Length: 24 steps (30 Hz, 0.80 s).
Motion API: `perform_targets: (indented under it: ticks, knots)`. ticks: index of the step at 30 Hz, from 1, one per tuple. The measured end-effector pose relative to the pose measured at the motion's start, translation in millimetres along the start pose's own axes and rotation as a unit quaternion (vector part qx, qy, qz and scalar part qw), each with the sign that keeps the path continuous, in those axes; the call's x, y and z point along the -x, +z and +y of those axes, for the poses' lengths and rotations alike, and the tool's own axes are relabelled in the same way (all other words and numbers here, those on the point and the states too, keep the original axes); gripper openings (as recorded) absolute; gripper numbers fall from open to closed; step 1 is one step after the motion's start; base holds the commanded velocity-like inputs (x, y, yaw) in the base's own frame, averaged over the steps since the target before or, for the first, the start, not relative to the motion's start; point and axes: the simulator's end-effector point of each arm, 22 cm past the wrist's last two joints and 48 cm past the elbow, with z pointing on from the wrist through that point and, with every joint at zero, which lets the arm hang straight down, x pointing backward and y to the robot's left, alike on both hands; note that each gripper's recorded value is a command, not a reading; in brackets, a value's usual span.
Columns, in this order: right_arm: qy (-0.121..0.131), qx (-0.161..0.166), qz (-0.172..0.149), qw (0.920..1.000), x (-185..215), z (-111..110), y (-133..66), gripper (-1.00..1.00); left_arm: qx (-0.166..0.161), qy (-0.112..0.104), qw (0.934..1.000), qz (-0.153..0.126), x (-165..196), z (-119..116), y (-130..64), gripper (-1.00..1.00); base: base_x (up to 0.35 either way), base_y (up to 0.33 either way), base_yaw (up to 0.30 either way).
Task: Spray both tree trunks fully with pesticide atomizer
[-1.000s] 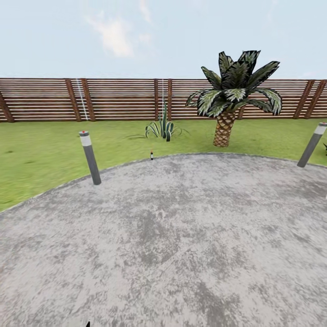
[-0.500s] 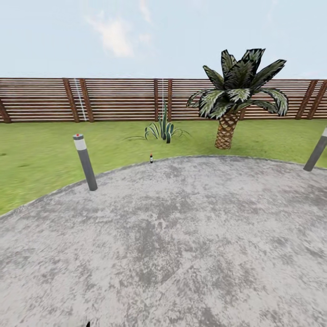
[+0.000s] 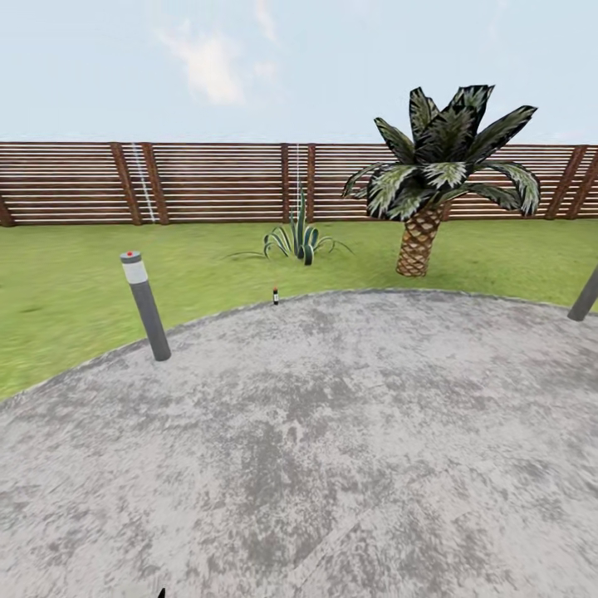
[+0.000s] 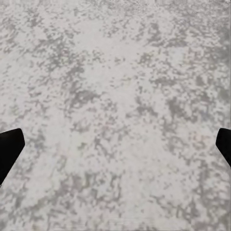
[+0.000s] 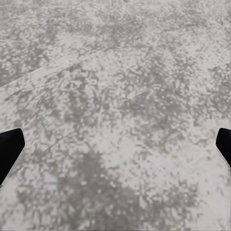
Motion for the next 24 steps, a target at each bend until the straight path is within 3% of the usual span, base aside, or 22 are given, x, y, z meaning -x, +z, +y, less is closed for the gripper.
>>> perform_targets:
  ticks: [24]
  knots:
    - [0.000,0.000,0.000,1.0000,0.0,-0.1,0.0,1.00,0.001,0.000,1.0000,0.001,-0.2,1.1,0.0,1.00,0.340,0.000,0.000]
